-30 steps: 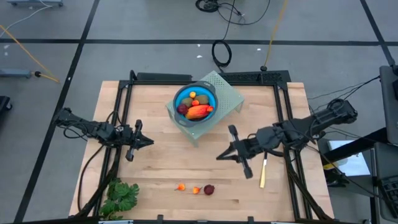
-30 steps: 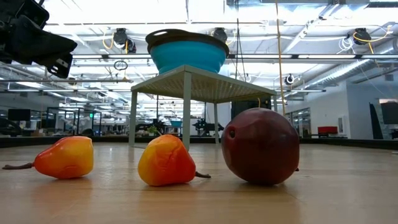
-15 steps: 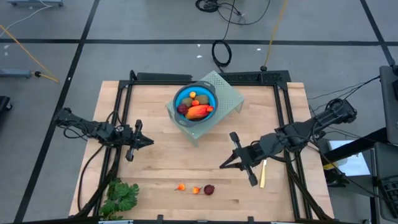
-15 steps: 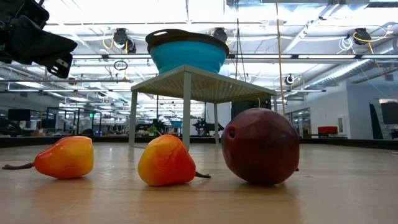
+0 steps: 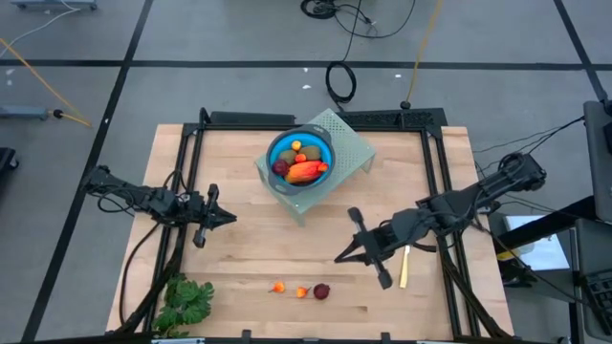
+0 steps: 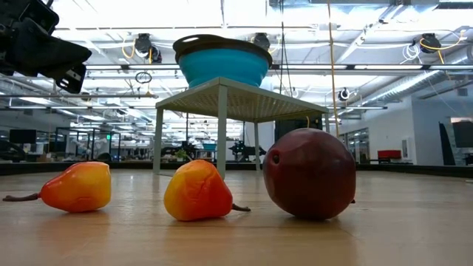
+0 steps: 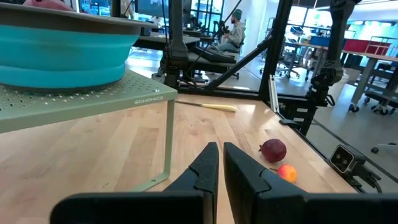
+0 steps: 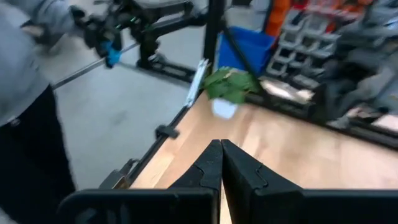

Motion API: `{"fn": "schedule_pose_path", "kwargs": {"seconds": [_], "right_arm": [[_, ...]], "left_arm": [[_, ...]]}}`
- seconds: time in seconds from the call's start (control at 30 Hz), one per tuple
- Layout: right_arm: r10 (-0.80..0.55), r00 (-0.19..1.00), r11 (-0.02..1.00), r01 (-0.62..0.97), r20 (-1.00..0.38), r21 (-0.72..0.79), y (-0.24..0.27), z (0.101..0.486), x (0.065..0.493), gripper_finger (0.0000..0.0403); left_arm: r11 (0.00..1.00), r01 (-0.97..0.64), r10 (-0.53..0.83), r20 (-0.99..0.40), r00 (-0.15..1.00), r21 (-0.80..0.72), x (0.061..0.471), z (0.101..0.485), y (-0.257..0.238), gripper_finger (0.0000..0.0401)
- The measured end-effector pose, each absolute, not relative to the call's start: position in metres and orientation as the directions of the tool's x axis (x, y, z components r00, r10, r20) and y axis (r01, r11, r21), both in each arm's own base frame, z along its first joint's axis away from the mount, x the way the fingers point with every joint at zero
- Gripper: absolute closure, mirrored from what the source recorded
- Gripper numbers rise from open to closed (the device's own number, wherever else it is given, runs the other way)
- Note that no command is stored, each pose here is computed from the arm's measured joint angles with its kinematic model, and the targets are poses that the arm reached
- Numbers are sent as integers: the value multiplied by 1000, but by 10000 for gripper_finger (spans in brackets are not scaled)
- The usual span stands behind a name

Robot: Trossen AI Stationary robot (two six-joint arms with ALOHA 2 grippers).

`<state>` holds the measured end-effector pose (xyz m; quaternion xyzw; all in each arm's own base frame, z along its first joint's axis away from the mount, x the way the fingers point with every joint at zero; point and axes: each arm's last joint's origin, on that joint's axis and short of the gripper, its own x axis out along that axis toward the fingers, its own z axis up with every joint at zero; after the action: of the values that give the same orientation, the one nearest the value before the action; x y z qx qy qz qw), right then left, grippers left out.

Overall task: Pick & Place Fruit
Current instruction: Put the red pomegranate into the blue strainer bowl on the shelf

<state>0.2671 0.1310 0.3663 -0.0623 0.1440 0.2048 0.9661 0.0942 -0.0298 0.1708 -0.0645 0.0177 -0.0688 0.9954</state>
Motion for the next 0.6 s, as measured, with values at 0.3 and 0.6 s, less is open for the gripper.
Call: {"fn": "schedule_pose_path", "kwargs": {"seconds": [0.3, 0.6], "right_arm": [[483, 754, 843, -538, -446, 3, 154, 315, 304, 403], [468, 709, 843, -537, -528, 27, 162, 279, 325, 403]], "left_arm": [[982, 135, -139, -27, 990, -133, 94, 171, -30, 377], [982, 134, -139, -33, 990, -131, 94, 171, -30, 377]]}}
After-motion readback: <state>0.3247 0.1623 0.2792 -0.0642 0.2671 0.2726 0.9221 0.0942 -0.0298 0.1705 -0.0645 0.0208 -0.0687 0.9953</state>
